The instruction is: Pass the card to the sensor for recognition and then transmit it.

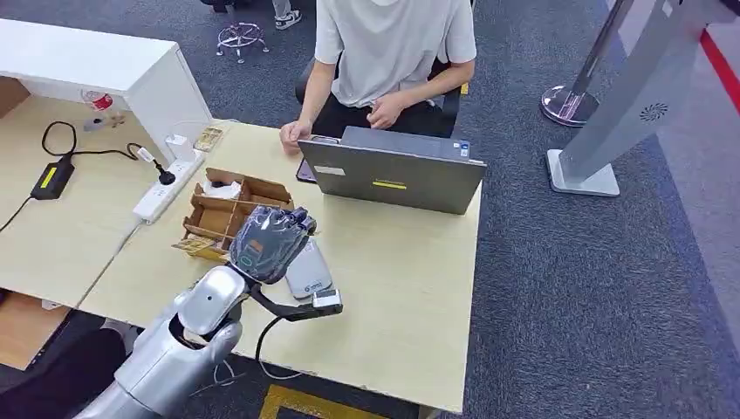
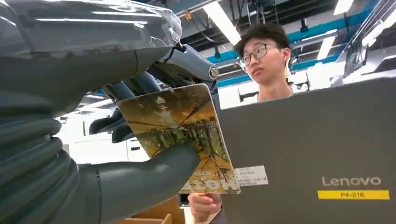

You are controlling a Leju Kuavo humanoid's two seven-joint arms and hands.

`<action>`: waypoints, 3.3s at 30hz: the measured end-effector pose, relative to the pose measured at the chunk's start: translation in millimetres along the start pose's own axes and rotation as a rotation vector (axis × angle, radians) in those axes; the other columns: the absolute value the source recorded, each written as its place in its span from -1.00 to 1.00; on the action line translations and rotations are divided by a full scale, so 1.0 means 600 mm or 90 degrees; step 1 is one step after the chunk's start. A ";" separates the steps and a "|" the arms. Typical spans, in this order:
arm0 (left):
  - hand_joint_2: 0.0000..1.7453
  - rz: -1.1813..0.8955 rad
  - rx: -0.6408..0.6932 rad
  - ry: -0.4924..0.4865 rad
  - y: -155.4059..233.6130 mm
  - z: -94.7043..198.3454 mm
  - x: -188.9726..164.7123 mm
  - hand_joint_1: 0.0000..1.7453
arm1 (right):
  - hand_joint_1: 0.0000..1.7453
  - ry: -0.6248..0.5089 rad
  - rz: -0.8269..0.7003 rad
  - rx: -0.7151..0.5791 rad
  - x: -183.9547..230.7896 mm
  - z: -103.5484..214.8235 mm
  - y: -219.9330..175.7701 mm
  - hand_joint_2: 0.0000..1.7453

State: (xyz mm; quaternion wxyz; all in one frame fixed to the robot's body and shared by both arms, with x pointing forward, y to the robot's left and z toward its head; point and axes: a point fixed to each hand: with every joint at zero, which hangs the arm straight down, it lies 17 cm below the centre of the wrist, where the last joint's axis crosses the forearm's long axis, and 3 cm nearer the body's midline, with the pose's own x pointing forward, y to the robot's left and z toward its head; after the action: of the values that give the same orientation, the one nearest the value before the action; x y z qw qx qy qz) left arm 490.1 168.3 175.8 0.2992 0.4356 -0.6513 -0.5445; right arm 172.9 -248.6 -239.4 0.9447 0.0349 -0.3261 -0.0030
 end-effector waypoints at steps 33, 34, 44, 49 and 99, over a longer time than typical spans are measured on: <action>1.00 0.031 -0.321 0.101 -0.227 0.046 -0.031 1.00 | -1.00 0.025 -0.005 -0.001 -0.014 0.001 0.006 -1.00; 1.00 0.029 -0.326 0.102 -0.230 0.047 -0.033 1.00 | -1.00 0.026 -0.004 -0.001 -0.014 0.002 0.006 -1.00; 1.00 0.026 -0.271 0.089 -0.212 0.022 -0.025 1.00 | -1.00 0.025 0.005 0.003 -0.016 0.002 0.011 -1.00; 1.00 -0.022 0.001 0.066 -0.019 -0.051 -0.038 1.00 | -1.00 0.023 0.017 0.010 -0.016 0.003 0.014 -1.00; 1.00 -0.082 0.119 0.148 0.184 -0.113 -0.247 -1.00 | -1.00 0.030 -0.030 0.010 -0.013 0.001 0.027 -1.00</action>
State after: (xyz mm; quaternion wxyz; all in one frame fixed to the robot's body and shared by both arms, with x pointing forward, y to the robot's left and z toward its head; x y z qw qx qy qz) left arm 587.5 273.1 310.9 0.2955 0.5626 -0.6306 -0.4456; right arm 166.3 -232.3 -242.7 0.9515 0.0501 -0.3028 -0.0221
